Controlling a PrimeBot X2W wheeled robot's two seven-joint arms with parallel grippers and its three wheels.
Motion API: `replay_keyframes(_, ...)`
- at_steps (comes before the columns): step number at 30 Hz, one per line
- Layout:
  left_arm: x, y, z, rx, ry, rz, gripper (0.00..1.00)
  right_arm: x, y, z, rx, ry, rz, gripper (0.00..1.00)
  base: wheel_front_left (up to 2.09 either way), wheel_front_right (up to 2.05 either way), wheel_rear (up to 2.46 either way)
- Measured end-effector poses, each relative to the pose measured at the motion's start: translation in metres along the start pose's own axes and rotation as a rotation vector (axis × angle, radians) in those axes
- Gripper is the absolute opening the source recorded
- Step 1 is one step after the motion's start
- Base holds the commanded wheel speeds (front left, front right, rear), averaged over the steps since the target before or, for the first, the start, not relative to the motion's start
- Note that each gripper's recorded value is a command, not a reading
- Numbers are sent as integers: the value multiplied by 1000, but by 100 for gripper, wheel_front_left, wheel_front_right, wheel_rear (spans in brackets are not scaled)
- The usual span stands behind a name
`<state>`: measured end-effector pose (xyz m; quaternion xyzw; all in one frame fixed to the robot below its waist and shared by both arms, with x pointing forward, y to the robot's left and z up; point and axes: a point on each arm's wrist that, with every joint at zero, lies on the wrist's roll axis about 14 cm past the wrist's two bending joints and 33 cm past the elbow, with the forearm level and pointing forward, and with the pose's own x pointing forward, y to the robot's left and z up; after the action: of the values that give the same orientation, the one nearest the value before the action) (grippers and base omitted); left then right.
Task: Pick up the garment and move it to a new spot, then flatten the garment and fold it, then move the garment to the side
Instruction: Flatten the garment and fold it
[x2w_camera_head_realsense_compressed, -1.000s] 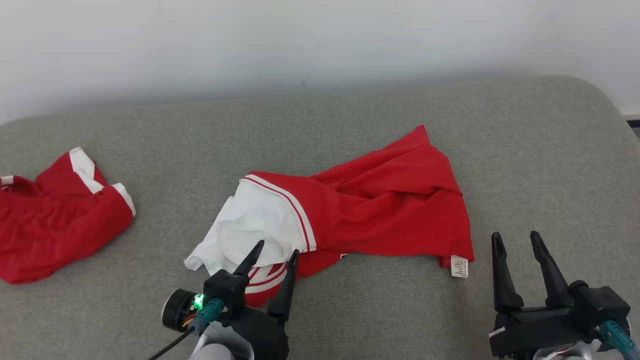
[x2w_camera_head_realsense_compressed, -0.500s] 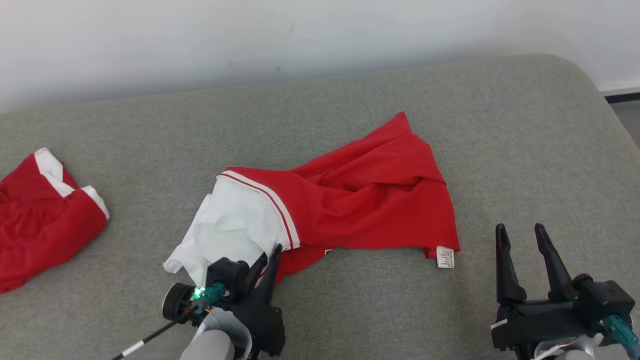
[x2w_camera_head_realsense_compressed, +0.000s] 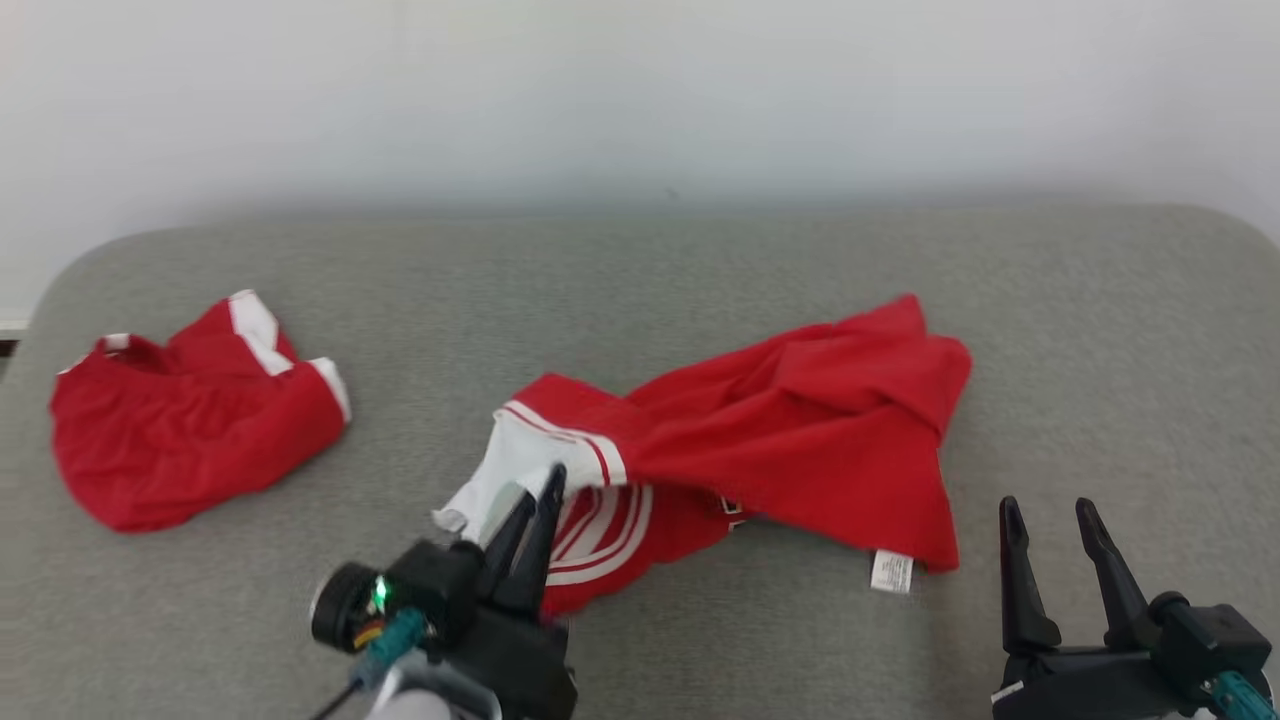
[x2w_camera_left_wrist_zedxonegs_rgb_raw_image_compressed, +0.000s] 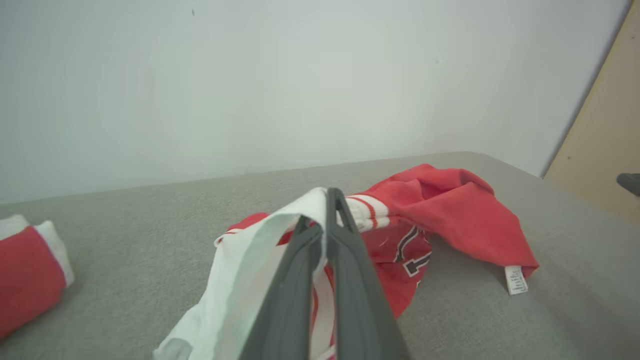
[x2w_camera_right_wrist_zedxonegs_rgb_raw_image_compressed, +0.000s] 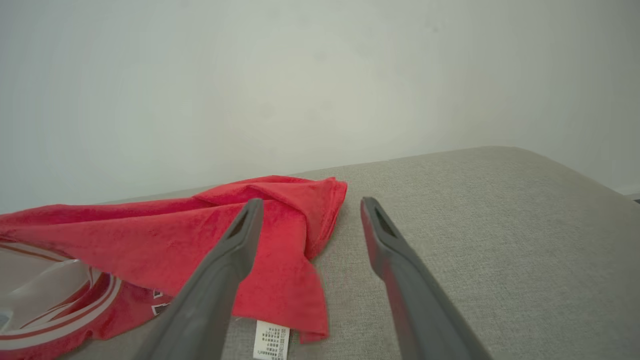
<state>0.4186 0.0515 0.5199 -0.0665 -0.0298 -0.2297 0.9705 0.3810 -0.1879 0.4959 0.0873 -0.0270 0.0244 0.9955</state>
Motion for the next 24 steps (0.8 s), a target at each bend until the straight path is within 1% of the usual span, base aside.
replay_keyframes(3, -23, -1, 4, -3, -5, 26, 0, 2, 9, -1, 6, 1, 28, 100, 0, 0, 0)
replay_keyframes(7, -62, -5, -10, -47, 53, 78, 0, 8, 26, -1, 11, 0, 77, 100, 0, 0, 0)
replay_keyframes(10, -92, -11, -36, -102, 141, 118, 0, 12, 38, -1, 13, 1, 113, 100, 0, 0, 0)
replay_keyframes(12, -117, -17, -60, -169, 217, 162, 0, 15, 46, -1, 14, 0, 136, 100, 0, 0, 0)
replay_keyframes(17, -141, -38, -95, -269, 334, 167, 0, 15, 43, -3, 6, 6, 134, 100, 0, 0, 0)
replay_keyframes(18, -143, -40, -100, -273, 357, 164, 0, 15, 42, -3, 4, 8, 132, 100, 0, 0, 0)
replay_keyframes(19, -145, -40, -104, -281, 371, 167, 27, 15, 41, -3, 4, 9, 130, 100, 0, 0, 0)
replay_keyframes(20, -145, -40, -106, -278, 377, 166, 27, 14, 40, -3, 3, 9, 128, 100, 0, 0, 0)
replay_keyframes(21, -145, -40, -106, -273, 374, 164, 100, 14, 40, -3, 3, 9, 126, 100, 0, 0, 0)
replay_keyframes(24, -137, -37, -100, -261, 342, 162, 100, 12, 37, -2, 2, 6, 118, 100, 0, 0, 0)
